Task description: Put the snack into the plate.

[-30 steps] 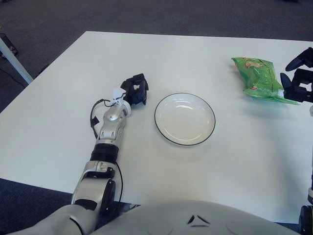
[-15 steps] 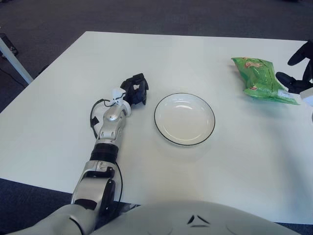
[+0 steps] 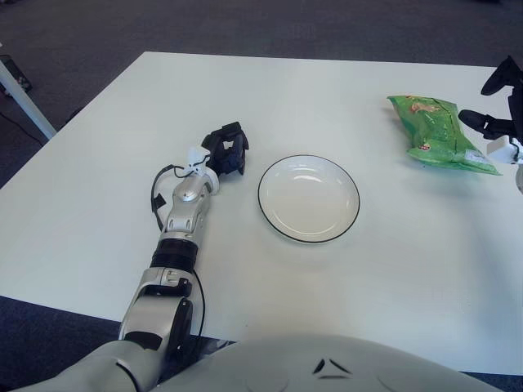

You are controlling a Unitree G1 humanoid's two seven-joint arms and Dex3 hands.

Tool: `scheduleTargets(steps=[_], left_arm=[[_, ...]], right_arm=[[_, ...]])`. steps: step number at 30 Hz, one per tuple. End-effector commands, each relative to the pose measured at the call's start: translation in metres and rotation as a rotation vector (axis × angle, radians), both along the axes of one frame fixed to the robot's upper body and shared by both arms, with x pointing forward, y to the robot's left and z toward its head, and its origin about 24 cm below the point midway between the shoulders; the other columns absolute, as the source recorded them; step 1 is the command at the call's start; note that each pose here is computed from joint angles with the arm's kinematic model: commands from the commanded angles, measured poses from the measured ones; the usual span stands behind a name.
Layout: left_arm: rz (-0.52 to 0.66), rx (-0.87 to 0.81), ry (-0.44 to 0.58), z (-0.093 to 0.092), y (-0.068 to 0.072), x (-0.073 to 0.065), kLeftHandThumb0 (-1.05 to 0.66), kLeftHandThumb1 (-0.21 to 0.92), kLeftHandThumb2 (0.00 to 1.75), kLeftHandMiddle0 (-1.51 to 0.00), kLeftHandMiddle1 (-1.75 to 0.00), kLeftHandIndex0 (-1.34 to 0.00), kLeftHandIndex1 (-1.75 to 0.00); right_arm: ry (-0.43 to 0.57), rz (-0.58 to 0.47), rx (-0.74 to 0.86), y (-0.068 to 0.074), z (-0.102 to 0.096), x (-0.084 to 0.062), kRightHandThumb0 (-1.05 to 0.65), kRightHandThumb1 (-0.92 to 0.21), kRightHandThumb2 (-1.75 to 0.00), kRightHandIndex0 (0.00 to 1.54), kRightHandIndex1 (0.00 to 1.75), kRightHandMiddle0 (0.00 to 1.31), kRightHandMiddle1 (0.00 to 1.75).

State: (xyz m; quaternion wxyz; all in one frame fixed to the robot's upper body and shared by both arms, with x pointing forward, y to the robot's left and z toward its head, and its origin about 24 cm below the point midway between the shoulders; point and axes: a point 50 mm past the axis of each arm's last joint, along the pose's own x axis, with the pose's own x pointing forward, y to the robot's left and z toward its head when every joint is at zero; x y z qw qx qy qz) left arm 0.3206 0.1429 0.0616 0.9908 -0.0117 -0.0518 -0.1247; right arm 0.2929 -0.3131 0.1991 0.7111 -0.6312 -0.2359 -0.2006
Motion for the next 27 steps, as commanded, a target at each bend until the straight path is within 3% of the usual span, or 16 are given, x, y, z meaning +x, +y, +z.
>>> scheduleTargets(steps=[1, 5, 6, 9, 12, 19, 27], left_arm=[[0.004, 0.001, 0.123, -0.031, 0.004, -0.014, -0.40, 0.79, 0.86, -1.24, -1.75, -0.83, -1.75], [0.001, -0.001, 0.125, -0.031, 0.004, -0.014, -0.40, 0.79, 0.86, -1.24, -1.75, -0.83, -1.75], [-0.001, -0.002, 0.125, -0.031, 0.004, -0.015, -0.40, 0.79, 0.85, -1.24, -1.75, -0.83, -1.75], [-0.005, -0.004, 0.125, -0.031, 0.004, -0.015, -0.40, 0.79, 0.85, -1.25, -1.75, -0.84, -1.75], [-0.006, -0.005, 0.125, -0.032, 0.004, -0.015, -0.40, 0.79, 0.85, -1.25, -1.75, -0.84, -1.75], [-0.010, -0.004, 0.124, -0.031, 0.005, -0.017, -0.40, 0.79, 0.85, -1.26, -1.75, -0.85, -1.75], [-0.013, 0.000, 0.126, -0.031, 0.006, -0.018, -0.40, 0.79, 0.85, -1.26, -1.75, -0.85, -1.75]], right_arm=[[-0.014, 0.006, -0.003, 0.002, 0.008, 0.007, -0.37, -0.81, -0.67, 0.72, 1.75, 0.26, 1.75], [0.020, 0.004, 0.001, 0.003, 0.008, 0.014, -0.36, -0.89, -0.55, 0.58, 1.63, 0.22, 1.75], [0.057, 0.002, 0.000, 0.003, 0.007, 0.017, -0.43, -0.90, -0.59, 0.50, 1.52, 0.18, 1.69], [0.137, -0.005, 0.006, 0.002, 0.006, 0.022, -0.68, -0.92, -0.79, 0.26, 0.97, 0.05, 1.29], [0.187, -0.009, 0.020, 0.000, 0.006, 0.025, -0.76, -0.92, -0.86, 0.21, 0.74, 0.01, 1.15], [0.345, -0.028, 0.121, -0.007, 0.002, 0.042, -0.84, -0.92, -1.02, 0.16, 0.38, 0.00, 0.92], [0.408, -0.033, 0.150, -0.007, -0.002, 0.050, -0.86, -0.92, -1.08, 0.14, 0.19, 0.00, 0.80]])
